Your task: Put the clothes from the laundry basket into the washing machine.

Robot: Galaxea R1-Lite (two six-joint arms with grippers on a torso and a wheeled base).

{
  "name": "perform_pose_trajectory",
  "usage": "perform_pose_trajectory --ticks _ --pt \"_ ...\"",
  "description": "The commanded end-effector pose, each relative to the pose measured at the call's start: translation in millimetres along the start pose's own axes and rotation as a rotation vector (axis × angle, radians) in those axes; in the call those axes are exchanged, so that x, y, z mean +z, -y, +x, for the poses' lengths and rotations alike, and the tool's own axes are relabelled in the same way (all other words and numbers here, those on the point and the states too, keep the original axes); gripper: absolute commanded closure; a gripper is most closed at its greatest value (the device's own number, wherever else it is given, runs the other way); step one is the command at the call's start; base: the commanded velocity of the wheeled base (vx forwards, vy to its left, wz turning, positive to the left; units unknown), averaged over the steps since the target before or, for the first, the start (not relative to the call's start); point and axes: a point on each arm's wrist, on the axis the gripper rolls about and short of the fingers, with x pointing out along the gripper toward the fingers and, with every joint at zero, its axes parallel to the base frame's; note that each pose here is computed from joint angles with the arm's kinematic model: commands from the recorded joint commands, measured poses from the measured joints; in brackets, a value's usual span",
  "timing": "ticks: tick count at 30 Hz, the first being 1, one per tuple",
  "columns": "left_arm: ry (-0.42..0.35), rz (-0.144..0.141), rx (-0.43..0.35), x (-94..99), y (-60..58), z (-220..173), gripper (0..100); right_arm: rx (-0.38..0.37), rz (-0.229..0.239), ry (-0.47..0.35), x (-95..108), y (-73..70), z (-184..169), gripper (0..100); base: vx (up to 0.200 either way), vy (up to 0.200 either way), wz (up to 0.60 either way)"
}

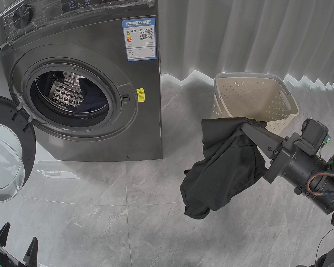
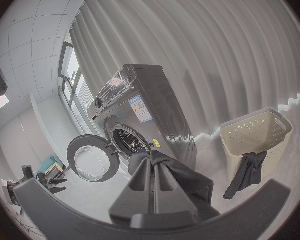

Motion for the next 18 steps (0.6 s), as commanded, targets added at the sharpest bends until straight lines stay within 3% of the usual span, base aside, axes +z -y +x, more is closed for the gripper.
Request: perform_pose_trajectory --ticks 1,14,18 --pt "-0.004 -0.001 0.0 -4.3 -0.2 0.3 0 -0.001 -0.001 -0.003 -0.7 0.2 0.4 100 0.0 0.2 0.0" --pt "-0.004 -0.002 0.001 -4.2 -0.2 0.3 0 -0.002 -0.003 -0.009 -1.8 0.5 -0.7 100 0.0 0.2 0.0" --pt "-0.004 -0.002 0.0 -4.3 -0.2 0.3 0 -0.002 -0.003 -0.009 -1.8 0.5 -0.7 100 0.0 0.0 0.0"
